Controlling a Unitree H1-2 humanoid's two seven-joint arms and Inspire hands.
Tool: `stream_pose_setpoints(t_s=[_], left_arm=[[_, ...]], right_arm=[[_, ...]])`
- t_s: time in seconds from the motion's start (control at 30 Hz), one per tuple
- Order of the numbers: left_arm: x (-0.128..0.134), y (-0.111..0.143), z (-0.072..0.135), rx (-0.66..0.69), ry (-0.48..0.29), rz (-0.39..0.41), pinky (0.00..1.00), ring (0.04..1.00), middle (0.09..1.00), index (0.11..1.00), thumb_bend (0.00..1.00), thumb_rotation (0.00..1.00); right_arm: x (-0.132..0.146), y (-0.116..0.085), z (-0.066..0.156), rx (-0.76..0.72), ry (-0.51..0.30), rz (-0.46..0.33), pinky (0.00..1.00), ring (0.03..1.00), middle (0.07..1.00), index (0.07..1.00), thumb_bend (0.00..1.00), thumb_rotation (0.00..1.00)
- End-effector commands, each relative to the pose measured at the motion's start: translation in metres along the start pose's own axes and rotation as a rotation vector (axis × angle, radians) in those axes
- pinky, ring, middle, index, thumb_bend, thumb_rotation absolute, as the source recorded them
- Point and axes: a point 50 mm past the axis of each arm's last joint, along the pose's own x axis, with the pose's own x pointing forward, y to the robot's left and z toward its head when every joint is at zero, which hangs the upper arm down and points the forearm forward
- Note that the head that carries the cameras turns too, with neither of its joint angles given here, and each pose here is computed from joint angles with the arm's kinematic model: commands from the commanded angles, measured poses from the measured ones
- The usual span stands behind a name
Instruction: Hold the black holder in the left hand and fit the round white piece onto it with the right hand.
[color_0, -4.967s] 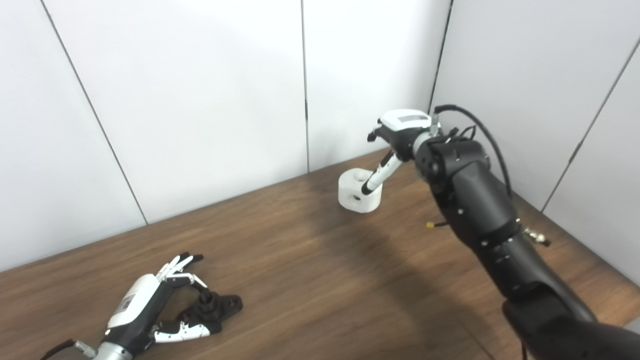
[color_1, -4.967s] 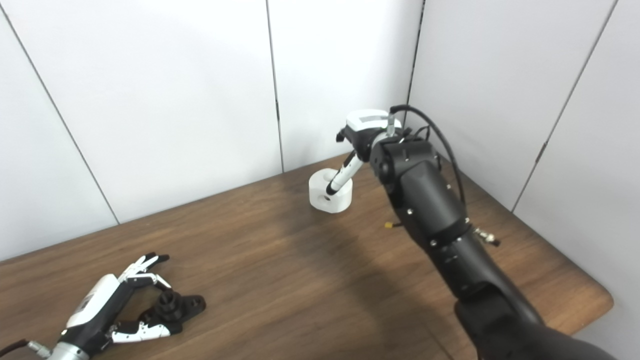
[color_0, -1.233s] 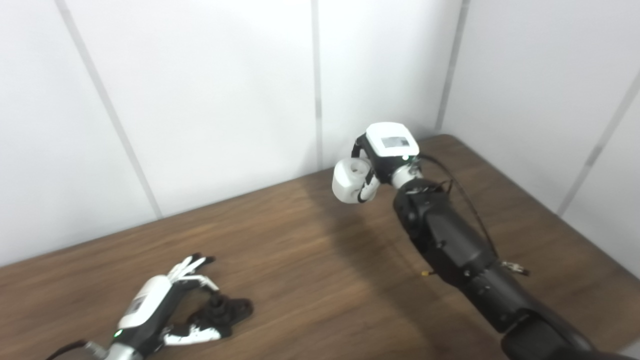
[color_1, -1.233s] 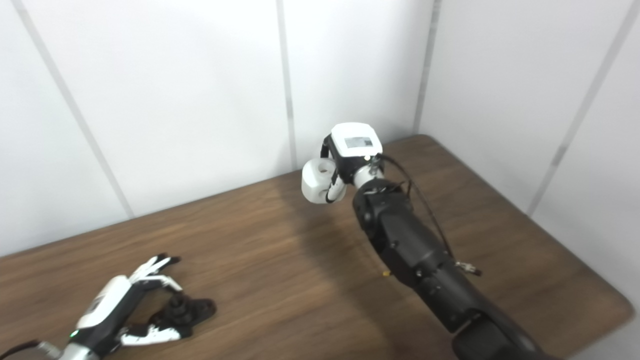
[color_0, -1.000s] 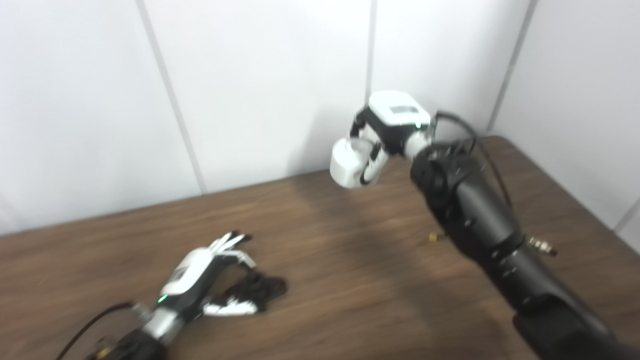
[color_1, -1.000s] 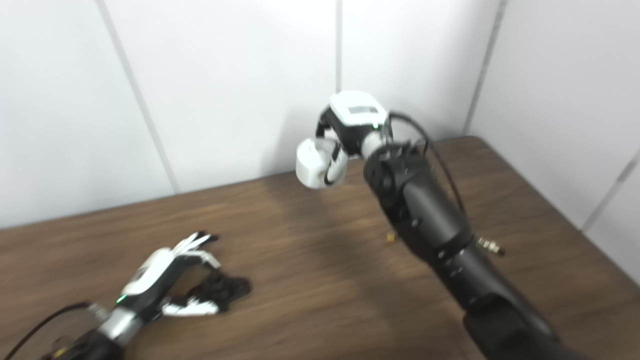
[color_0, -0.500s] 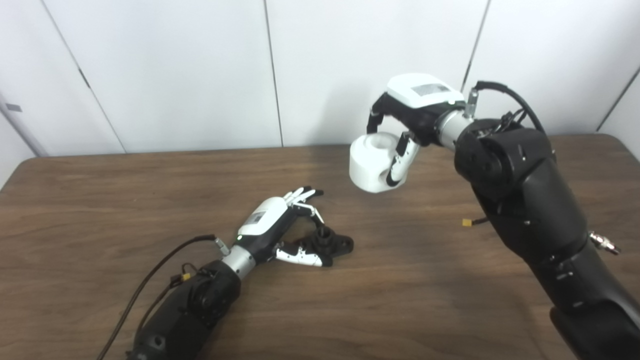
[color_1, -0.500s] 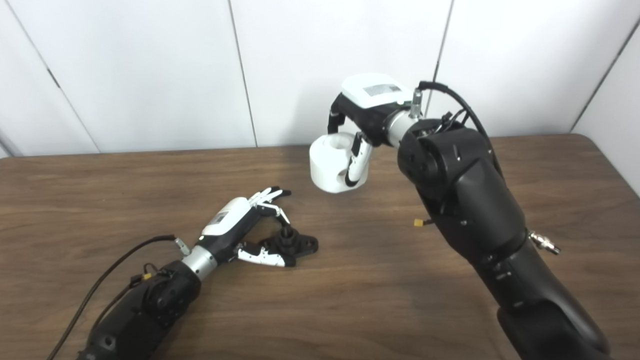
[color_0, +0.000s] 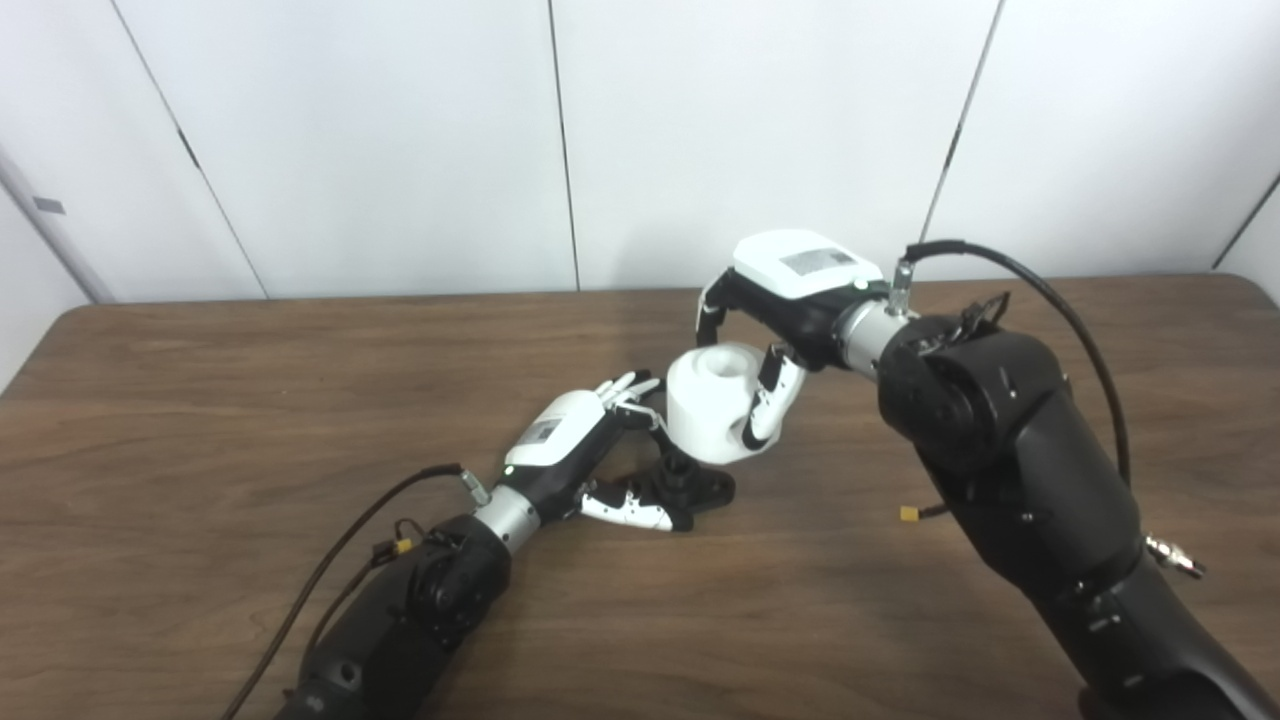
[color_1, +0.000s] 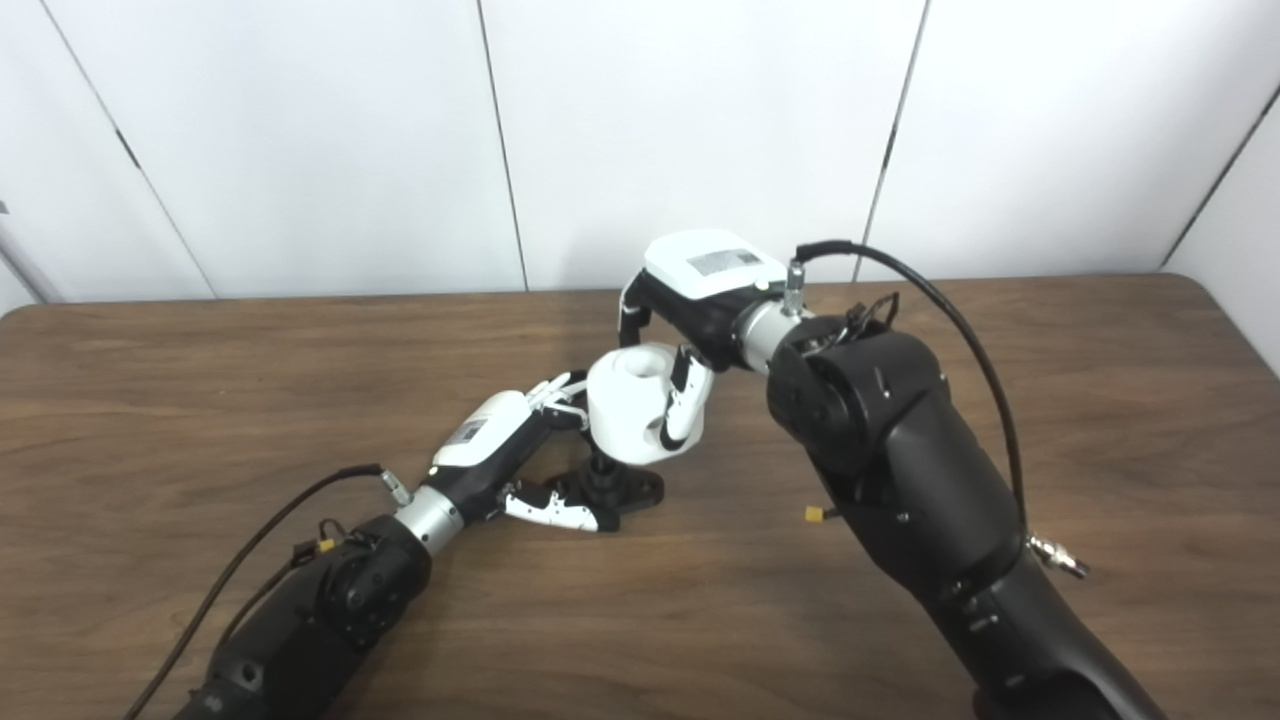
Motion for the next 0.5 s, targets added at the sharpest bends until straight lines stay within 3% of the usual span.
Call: stream_pose_setpoints(t_s=[0.0,0.47], left_arm=[[-0.015,-0.060,0.000,0.003,0.078,-0.211,1.00,1.000,0.934,0.481,0.52,0.06],[-0.013,-0.062,0.007,-0.004,0.072,-0.218,1.00,1.000,0.939,0.481,0.52,0.06]], right_arm=[[-0.002,-0.020,0.010,-0.033,-0.043,-0.100,0.72,0.784,0.748,0.483,0.53,0.14],[0.009,-0.002,0.011,-0.076,-0.056,-0.071,0.70,0.767,0.748,0.483,0.53,0.14]])
